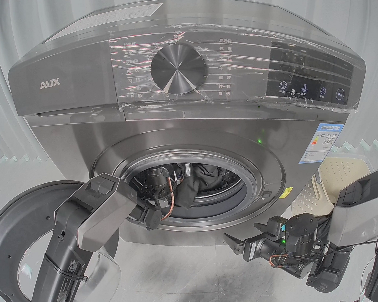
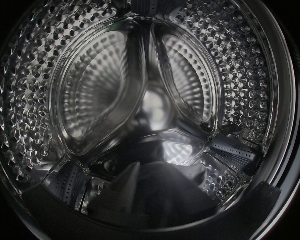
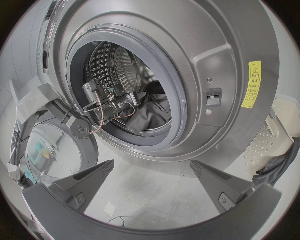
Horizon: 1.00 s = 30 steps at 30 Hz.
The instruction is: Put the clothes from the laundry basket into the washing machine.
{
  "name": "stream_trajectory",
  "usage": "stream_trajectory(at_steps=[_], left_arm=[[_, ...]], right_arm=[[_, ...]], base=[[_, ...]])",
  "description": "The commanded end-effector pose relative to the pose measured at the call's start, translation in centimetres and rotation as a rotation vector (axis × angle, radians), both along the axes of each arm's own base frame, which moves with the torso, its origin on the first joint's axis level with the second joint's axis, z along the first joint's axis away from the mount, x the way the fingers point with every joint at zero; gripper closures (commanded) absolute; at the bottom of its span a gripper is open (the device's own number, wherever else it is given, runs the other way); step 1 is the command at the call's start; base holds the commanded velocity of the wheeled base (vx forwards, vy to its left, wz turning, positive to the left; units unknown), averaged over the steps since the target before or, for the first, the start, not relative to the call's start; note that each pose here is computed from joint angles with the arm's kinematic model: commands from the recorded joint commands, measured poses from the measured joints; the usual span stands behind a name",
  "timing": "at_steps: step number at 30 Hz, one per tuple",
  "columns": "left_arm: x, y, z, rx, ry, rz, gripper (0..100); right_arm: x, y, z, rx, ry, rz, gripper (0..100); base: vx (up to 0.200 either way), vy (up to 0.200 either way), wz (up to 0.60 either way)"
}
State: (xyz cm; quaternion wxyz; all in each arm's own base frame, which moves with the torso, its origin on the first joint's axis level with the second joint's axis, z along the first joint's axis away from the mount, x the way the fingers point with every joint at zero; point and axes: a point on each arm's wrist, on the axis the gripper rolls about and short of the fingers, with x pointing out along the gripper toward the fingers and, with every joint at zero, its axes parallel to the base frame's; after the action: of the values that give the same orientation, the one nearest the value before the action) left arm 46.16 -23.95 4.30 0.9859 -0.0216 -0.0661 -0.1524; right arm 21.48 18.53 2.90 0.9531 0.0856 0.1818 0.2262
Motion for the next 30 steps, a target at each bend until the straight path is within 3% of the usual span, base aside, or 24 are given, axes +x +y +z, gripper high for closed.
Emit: stream_trajectory(at_steps=[1, 3, 11, 19, 20, 27, 30], left_arm=[[-0.7, -0.4, -0.8, 0.014, 0.034, -0.014, 0], [-1.0, -0.6, -1.0, 0.019, 0.043, -0.023, 0], [-4.8, -0.7, -3.2, 0.121, 0.191, -0.118, 0], [-5.3, -0.1, -5.6, 0.179, 0.238, -0.134, 0], [-5.2, -0.1, -5.7, 0.181, 0.238, -0.132, 100], [-4.6, -0.3, -5.6, 0.168, 0.216, -0.129, 100], [-3.9, -0.7, -4.4, 0.14, 0.172, -0.118, 100]], right_arm=[[0.0, 0.0, 0.0, 0.0, 0.0, 0.0, 0], [0.0, 0.0, 0.0, 0.0, 0.0, 0.0, 0], [0.0, 0.0, -0.1, -0.001, 0.001, 0.0, 0], [-0.1, 0.0, -0.1, -0.001, 0.001, 0.002, 0], [0.0, 0.0, -0.1, -0.001, 0.001, 0.0, 0], [0.0, 0.0, -0.1, -0.001, 0.001, 0.0, 0], [0.0, 0.0, -0.1, -0.001, 0.001, 0.002, 0]], base=[[0.0, 0.0, 0.0], [0.0, 0.0, 0.0], [0.0, 0.0, 0.0], [0.0, 0.0, 0.0], [0.0, 0.0, 0.0], [0.0, 0.0, 0.0], [0.0, 0.0, 0.0]])
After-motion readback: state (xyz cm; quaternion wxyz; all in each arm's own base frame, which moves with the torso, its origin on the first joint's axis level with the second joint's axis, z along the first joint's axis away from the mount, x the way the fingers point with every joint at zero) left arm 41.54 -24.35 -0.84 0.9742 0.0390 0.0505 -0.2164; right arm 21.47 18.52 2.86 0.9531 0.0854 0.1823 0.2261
